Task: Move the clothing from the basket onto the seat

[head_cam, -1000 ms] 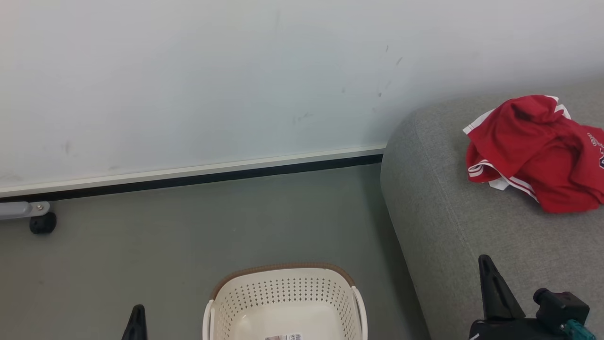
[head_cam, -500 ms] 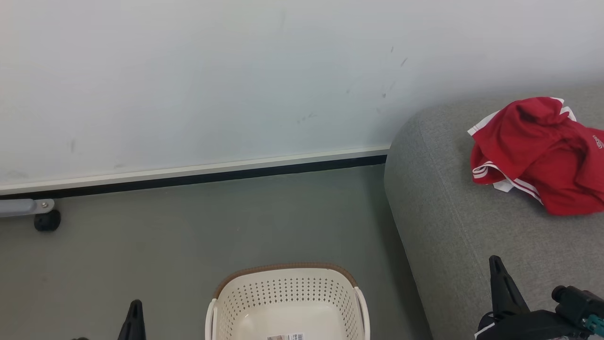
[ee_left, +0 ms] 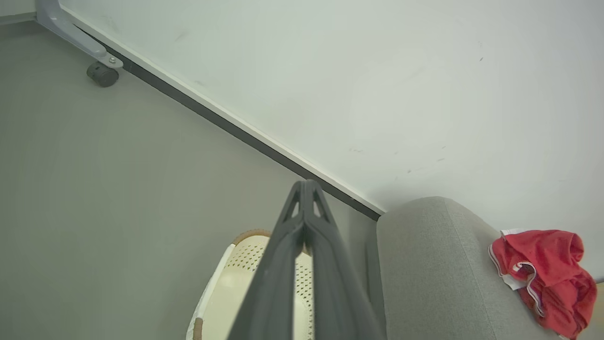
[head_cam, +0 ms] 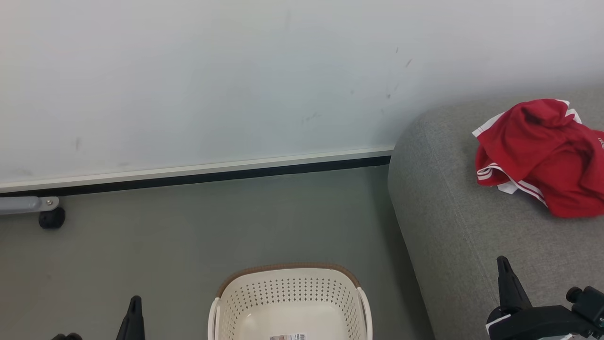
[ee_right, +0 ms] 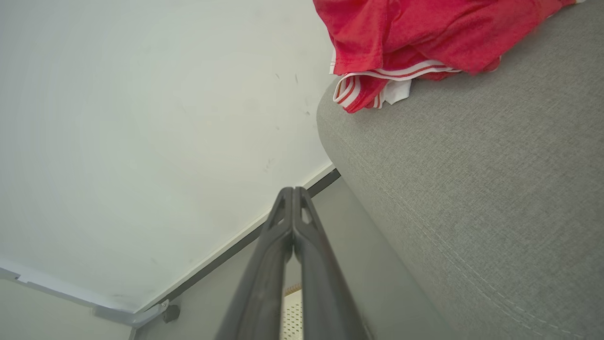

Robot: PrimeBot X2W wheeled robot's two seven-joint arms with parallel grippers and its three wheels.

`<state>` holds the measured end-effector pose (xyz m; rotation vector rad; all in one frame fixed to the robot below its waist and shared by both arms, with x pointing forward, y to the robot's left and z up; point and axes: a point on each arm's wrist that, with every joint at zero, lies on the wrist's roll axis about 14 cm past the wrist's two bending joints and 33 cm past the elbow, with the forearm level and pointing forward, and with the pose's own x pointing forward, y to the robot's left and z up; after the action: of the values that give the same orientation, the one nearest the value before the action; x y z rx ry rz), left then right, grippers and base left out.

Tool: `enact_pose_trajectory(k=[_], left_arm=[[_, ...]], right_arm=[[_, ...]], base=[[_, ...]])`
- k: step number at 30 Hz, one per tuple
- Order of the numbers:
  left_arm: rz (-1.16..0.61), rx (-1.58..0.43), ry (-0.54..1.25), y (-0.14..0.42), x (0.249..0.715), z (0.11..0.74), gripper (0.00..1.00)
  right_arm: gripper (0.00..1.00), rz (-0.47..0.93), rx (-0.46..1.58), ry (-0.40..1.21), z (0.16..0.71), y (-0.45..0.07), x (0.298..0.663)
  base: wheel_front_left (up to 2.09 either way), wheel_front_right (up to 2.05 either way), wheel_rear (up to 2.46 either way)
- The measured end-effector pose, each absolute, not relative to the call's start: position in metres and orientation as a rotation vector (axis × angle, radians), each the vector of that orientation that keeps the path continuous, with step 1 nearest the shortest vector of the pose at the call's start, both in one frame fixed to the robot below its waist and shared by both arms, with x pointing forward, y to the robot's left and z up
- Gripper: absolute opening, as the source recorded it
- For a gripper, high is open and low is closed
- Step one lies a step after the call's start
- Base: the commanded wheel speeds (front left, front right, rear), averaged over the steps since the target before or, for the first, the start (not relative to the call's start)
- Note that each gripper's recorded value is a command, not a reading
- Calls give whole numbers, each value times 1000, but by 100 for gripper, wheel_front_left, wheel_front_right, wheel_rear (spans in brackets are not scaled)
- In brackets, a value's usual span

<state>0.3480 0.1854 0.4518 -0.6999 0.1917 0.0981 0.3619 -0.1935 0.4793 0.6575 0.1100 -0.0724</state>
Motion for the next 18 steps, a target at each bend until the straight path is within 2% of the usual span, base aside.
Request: enact_pose_trajectory(k=[18], left_arm=[[111,-955,195,186,356,454,0]], right_arm=[[0,-90,917,123,478,-197,368]], base=[[0,0,0]])
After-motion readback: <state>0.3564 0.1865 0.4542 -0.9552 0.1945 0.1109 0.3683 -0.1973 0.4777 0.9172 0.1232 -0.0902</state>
